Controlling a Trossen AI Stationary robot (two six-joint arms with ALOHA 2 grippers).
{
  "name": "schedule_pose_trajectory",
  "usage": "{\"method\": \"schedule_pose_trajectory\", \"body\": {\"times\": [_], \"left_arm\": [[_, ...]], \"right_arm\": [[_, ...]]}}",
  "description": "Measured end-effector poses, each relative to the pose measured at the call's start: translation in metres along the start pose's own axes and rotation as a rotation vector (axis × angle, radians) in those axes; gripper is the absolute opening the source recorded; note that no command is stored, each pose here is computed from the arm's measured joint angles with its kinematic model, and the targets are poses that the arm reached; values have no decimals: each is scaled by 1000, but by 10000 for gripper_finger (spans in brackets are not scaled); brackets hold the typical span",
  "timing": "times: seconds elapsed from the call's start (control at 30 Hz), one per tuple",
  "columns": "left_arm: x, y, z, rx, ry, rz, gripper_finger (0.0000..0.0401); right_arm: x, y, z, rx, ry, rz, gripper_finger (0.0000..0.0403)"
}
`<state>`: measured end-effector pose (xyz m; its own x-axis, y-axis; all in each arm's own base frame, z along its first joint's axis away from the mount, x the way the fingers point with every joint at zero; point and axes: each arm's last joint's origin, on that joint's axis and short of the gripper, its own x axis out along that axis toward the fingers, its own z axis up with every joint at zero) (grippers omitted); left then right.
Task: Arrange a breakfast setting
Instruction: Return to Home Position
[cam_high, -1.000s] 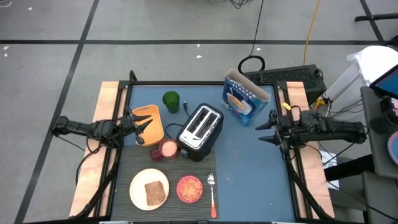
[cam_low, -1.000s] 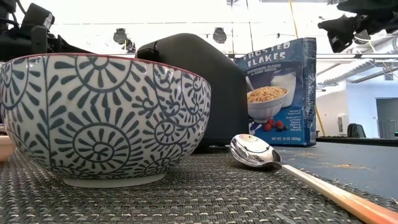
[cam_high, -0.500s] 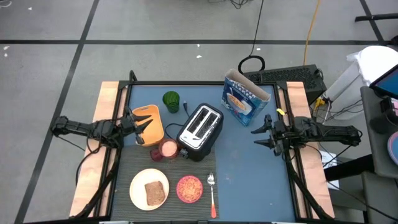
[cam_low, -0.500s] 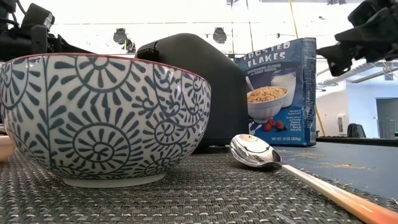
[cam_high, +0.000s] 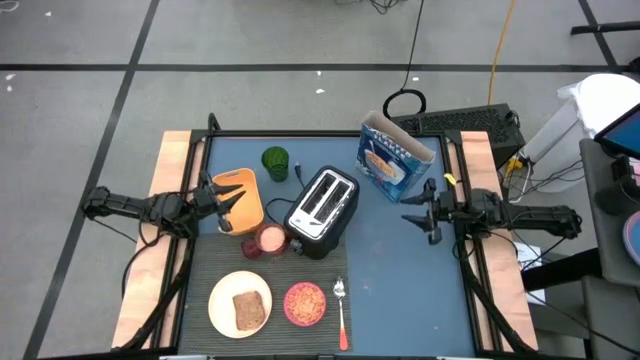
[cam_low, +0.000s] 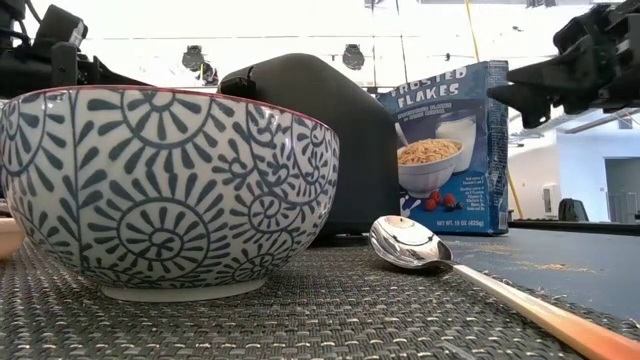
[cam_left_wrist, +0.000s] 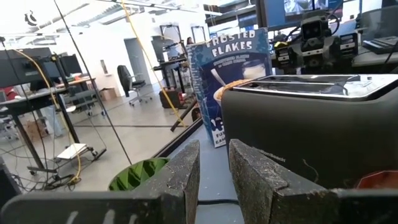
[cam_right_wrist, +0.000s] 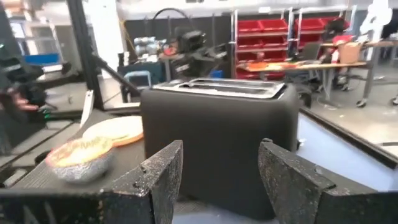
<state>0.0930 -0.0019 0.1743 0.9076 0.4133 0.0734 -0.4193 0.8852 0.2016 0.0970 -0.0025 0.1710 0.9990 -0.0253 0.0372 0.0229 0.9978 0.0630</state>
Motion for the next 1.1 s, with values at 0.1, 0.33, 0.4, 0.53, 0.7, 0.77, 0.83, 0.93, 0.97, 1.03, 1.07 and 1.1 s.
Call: {"method": "schedule_pose_trajectory", "body": {"times": [0.1,0.33,0.4,0.53,0.7,0.77,0.83,0.93,0.97,1.03,1.07,1.1], "left_arm": [[0,0,0,0,0,0,94],[0,0,0,0,0,0,94],[0,0,0,-1,1,0,94],[0,0,0,0,1,-1,94],[0,0,0,-2,2,-1,94],[0,0,0,-2,2,-1,94],[0,0,0,-2,2,-1,94],[0,0,0,-2,2,-1,94],[0,0,0,-2,2,-1,94],[0,0,0,-2,2,-1,94],[0,0,0,-2,2,-1,94],[0,0,0,-2,2,-1,94]], "right_arm": [[0,-1,-2,-4,17,-12,200],[1,-1,-2,2,22,-9,200],[1,-1,-2,2,22,-9,200],[1,-1,-2,3,22,-9,200],[1,-1,-2,3,22,-9,200],[1,-1,-2,3,22,-9,200],[1,-1,-2,3,22,-9,200],[1,-1,-2,3,22,-9,200],[1,-1,-2,3,22,-9,200],[1,-1,-2,3,22,-9,200],[1,-1,-2,3,23,-9,200],[1,-1,-2,3,22,-9,200]]}}
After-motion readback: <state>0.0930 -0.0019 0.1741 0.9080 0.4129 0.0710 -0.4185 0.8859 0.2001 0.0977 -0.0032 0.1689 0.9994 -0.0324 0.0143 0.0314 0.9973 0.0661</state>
